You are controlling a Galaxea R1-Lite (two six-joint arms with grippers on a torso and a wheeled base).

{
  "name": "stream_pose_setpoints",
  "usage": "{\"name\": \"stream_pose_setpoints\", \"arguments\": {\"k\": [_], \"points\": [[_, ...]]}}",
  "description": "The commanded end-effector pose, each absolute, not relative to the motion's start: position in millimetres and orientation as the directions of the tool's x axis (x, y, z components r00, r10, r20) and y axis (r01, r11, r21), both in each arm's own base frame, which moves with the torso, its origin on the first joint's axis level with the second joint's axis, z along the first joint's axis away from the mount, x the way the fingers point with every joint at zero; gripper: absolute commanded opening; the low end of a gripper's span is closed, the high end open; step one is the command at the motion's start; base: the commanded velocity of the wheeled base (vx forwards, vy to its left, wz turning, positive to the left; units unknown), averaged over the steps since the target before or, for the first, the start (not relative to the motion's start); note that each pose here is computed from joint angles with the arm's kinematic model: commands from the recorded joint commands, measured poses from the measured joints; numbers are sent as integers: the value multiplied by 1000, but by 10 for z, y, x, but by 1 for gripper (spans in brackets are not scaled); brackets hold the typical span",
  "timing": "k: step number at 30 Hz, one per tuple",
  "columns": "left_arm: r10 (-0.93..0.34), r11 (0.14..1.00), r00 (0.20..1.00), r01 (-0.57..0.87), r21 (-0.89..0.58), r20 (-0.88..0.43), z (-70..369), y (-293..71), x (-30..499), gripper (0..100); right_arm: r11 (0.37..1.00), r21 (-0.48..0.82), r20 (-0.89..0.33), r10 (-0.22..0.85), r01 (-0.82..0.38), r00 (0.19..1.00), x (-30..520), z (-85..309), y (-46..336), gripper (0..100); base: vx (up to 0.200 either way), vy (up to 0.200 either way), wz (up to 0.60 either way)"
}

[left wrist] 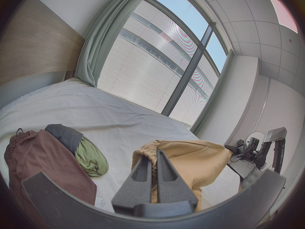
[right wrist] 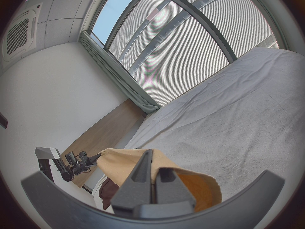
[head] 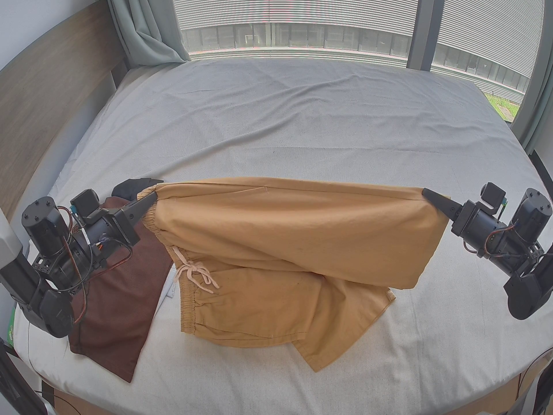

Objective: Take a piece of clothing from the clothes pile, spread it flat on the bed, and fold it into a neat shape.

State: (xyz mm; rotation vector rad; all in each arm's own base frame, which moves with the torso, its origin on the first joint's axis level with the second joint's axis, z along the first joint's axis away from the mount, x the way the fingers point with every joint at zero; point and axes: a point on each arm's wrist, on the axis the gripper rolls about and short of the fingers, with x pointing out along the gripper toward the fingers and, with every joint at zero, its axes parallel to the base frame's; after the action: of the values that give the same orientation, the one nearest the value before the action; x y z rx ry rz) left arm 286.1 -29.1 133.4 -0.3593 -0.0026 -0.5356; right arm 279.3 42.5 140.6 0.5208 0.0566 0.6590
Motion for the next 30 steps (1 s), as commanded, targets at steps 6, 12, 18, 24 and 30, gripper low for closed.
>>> {"name": "stream_pose_setpoints", "arguments": {"k": [6, 12, 18, 24, 30], "points": [[-503, 795, 857, 510, -328, 113, 1370, -317, 2897, 0, 662, 478, 113, 606, -578, 787, 2803, 1407, 452, 0, 0, 0, 0], [-494, 801, 864, 494, -338, 94, 1287, -304, 2978, 0, 662, 470, 128, 604, -585, 786, 2926, 1413, 462, 0, 0, 0, 0], [-463, 815, 882, 463, -347, 90, 1233, -304, 3083, 0, 666, 474, 120, 600, -576, 791, 3080, 1335, 457, 0, 0, 0, 0], [-459, 816, 885, 457, -355, 83, 1147, -322, 3231, 0, 668, 475, 121, 596, -574, 794, 3225, 1276, 458, 0, 0, 0, 0], [-434, 815, 894, 441, -376, 108, 1155, -321, 3360, 0, 670, 473, 130, 590, -573, 797, 3403, 1223, 445, 0, 0, 0, 0]]}}
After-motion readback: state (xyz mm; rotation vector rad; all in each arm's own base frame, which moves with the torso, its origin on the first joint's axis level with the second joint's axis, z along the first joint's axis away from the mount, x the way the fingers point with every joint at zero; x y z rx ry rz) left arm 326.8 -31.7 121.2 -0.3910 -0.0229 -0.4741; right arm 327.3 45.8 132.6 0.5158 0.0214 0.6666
